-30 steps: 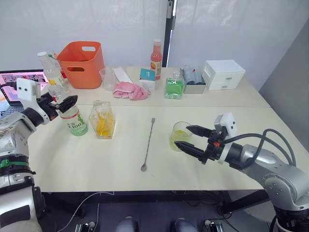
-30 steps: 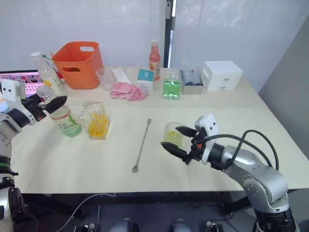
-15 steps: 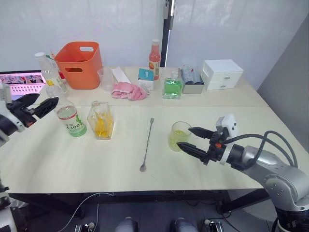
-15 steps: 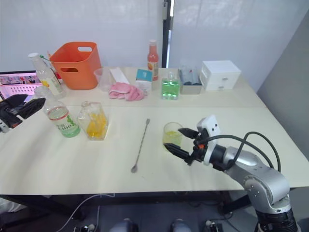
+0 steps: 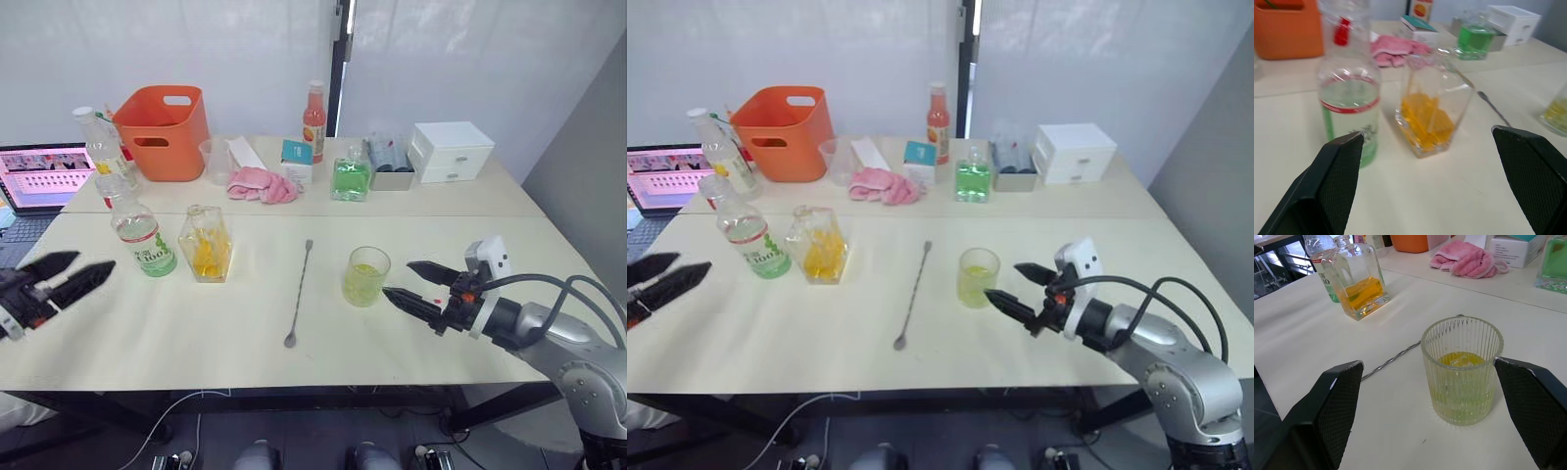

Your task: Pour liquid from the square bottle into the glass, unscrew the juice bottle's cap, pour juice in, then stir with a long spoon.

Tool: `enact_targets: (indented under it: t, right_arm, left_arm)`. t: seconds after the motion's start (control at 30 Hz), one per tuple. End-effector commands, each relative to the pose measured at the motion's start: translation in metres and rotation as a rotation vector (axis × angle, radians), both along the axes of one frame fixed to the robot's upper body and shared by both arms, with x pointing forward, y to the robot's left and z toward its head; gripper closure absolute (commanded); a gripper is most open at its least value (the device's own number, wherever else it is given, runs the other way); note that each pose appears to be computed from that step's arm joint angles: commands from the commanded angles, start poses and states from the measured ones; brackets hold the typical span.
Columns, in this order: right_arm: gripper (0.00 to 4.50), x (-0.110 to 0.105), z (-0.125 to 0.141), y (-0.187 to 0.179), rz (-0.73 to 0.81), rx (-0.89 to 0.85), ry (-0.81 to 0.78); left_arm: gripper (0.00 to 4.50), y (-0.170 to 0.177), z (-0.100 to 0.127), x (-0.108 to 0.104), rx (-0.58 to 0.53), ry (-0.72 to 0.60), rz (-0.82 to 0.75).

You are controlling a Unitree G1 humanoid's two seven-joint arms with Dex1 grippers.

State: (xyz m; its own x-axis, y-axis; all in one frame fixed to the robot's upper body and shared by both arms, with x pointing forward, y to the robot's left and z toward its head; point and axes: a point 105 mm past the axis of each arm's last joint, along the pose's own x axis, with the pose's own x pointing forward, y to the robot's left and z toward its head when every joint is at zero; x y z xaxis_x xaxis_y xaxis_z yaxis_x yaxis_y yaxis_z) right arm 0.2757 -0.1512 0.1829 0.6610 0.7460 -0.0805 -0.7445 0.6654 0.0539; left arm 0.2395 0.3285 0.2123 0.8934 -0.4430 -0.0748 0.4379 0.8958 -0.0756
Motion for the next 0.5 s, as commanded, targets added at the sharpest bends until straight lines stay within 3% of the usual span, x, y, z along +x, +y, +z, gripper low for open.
enact_targets:
  t: [0.03, 0.23, 0.5]
  right_arm:
    - [0.00, -0.001, 0.011, -0.005, -0.015, -0.001, -0.055]
    - [0.00, 0.000, 0.008, -0.008, -0.033, -0.006, -0.055]
    - [0.00, -0.001, 0.005, -0.006, -0.056, -0.005, -0.068]
  left_arm:
    - [0.08, -0.029, 0.007, -0.003, 0.014, -0.038, -0.138]
    - [0.08, -0.064, 0.001, 0.005, 0.024, -0.030, -0.267]
    - [0.08, -0.131, -0.010, 0.031, 0.041, -0.029, -0.450]
